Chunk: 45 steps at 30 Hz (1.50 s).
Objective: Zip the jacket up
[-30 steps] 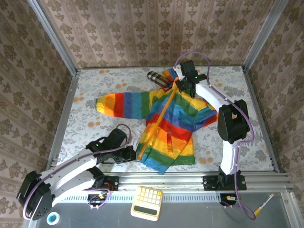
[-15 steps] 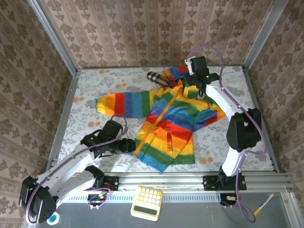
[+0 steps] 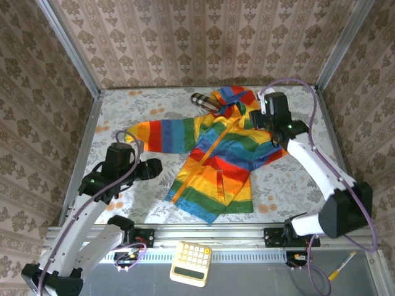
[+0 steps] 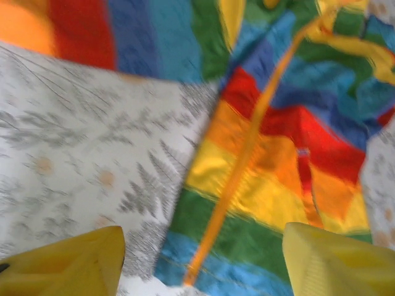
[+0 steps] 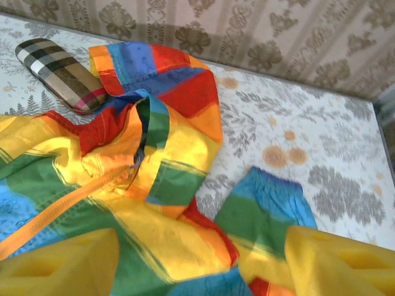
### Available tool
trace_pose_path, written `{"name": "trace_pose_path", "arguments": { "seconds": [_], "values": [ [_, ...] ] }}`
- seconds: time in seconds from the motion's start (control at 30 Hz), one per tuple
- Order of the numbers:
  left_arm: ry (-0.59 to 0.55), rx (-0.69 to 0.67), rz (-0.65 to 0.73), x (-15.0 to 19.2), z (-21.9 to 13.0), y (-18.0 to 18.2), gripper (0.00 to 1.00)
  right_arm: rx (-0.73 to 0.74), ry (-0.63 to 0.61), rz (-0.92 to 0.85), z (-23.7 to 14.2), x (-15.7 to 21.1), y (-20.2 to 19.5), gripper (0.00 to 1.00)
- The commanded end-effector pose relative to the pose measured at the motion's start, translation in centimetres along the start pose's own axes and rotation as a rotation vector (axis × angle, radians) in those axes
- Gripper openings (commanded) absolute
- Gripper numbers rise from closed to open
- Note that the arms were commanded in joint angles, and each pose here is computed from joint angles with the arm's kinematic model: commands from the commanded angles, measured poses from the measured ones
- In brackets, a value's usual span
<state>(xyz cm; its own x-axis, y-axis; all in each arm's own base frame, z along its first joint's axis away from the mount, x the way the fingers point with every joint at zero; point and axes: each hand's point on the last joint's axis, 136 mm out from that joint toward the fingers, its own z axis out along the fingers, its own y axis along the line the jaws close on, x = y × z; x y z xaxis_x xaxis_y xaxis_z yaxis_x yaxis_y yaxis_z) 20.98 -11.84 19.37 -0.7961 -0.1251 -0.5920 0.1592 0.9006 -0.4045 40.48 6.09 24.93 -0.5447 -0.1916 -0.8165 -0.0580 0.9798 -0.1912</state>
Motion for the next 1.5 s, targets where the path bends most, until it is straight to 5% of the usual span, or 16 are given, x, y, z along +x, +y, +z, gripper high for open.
{"name": "trace_pose_path", "arguments": {
  "seconds": [0.0, 0.07, 0.53, 0.87, 1.47],
  "values": [
    [-0.075, -0.199, 0.098, -1.9, -0.1, 3.9, 0.78, 0.026, -0.101, 0.052, -2.4, -0.4, -1.1, 0.77],
    [-0.119, -0.291, 0.091, -2.8, 0.1, 6.0, 0.99, 0.066, -0.123, 0.059, -3.2, 0.5, -2.0, 1.00],
    [-0.410, -0.523, 0.360, -5.7, 1.3, 11.0, 1.00, 0.131, -0.108, 0.209, -0.7, 12.3, -2.2, 1.00],
    [-0.628, -0.461, 0.423, -5.2, 4.3, 11.4, 1.00, 0.152, -0.388, 0.216, -2.0, 11.9, -3.1, 1.00],
    [-0.722, -0.418, 0.356, -9.6, 7.7, 15.4, 1.00, 0.125, -0.394, 0.156, 3.7, 13.0, -2.8, 1.00]
  ]
}}
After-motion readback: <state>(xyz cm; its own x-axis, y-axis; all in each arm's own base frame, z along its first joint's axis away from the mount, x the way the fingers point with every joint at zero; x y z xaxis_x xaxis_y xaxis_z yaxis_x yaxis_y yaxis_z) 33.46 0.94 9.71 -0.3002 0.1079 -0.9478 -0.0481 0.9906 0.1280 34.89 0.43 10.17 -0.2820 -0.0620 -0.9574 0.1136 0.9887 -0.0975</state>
